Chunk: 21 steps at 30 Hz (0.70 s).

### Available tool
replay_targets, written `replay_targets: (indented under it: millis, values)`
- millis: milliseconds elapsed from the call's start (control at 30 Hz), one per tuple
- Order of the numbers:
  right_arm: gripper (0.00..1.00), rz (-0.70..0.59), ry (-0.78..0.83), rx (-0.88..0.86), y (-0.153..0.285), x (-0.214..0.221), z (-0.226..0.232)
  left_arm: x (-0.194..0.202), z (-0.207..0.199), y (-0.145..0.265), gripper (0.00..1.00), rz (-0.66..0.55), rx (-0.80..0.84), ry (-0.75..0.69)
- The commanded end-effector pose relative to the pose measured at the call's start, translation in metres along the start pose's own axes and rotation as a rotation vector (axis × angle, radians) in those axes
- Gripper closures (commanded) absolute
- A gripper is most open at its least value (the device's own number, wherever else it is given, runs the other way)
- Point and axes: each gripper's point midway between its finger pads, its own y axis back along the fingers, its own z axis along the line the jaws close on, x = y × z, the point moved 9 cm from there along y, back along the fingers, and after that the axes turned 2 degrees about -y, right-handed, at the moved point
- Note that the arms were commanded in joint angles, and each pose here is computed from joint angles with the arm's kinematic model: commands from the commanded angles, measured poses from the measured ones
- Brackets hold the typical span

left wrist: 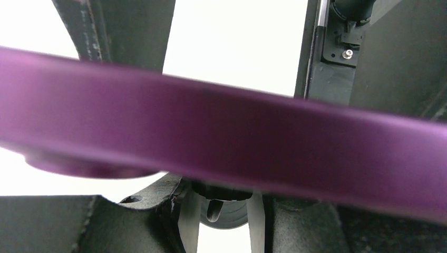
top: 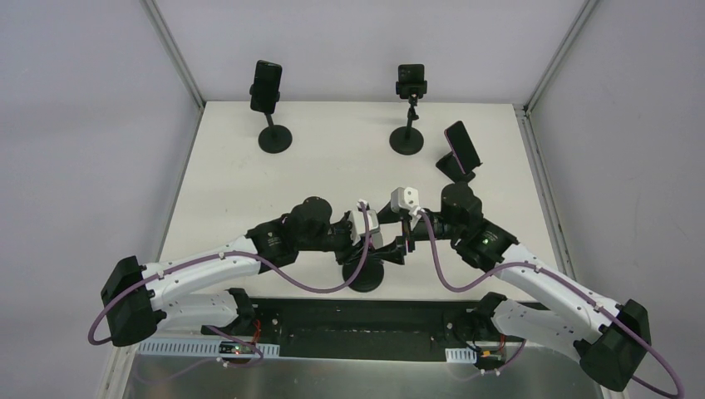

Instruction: Remove the phone from the phone stand

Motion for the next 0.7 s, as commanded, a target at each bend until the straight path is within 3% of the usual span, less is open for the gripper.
replay_targets:
  millis: [0,367,667]
  values:
    - [1.0,0.035,-0.122,-0.237,-0.006,0.01,0.035,-0.04,0.036,0.003,1.0,-0.177,-0.247,0.058]
    - [1.0,-0.06,-0.165,-0.309,-0.015,0.006,0.069,-0.031,0.051,-0.002,1.0,-0.141,-0.336,0.133]
    - [1.0,-0.056,-0.189,-0.412,-0.015,0.006,0.088,-0.027,0.056,-0.006,1.0,-0.124,-0.357,0.152]
